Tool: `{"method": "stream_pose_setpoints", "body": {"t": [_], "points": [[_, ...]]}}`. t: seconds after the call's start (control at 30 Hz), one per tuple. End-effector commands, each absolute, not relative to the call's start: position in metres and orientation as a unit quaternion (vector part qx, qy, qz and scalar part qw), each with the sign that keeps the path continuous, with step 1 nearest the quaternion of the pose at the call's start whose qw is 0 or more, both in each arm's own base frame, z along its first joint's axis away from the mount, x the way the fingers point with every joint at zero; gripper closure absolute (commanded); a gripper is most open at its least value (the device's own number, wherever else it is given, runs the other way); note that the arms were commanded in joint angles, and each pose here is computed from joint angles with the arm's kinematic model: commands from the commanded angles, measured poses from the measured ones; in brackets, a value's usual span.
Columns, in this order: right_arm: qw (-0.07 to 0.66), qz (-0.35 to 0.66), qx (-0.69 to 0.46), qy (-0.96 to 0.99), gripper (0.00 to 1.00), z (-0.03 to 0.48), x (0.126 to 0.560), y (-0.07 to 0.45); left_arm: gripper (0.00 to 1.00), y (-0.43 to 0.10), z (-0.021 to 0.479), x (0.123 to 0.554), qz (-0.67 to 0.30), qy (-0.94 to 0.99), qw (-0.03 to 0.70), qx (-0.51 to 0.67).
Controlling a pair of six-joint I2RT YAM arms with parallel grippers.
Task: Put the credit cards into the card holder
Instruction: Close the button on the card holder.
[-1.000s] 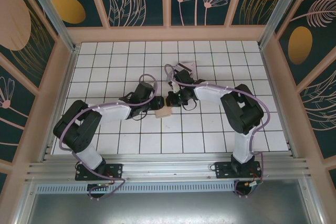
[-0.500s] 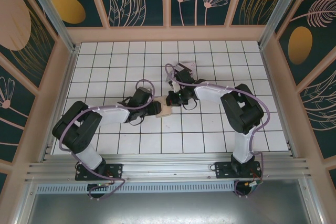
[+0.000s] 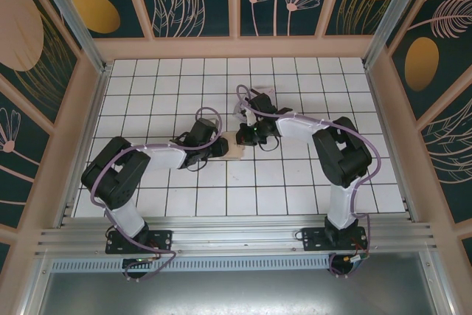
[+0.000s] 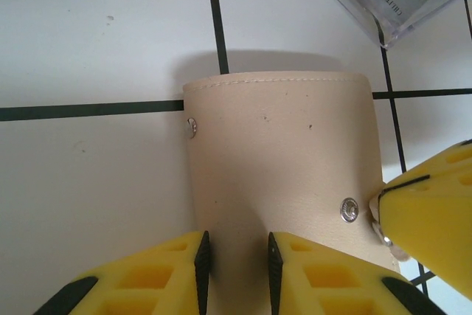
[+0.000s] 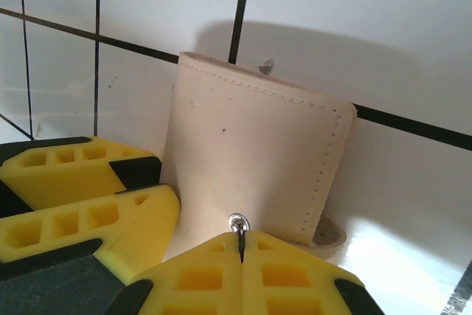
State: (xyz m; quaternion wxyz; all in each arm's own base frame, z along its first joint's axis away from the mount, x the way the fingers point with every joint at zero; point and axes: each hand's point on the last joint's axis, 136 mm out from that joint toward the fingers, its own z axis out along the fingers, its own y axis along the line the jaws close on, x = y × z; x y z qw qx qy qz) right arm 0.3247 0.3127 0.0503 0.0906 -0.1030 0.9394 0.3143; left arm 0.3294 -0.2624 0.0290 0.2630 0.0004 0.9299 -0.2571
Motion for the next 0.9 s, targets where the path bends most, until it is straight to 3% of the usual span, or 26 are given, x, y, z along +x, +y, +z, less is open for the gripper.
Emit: {"method": "stream_pose_setpoints", "body": {"t": [0.0,0.87], "points": [[0.120,0.322,-0.103,0.934,0.97,0.068,0.336,0.318,0.71,-0.266,0.017,0.323,-0.257,0.935,0.242,0.010],[0.121,0.326,-0.105,0.932,0.97,0.057,0.343,0.326,0.71,-0.273,0.019,0.327,-0.262,0.934,0.242,0.019]]}}
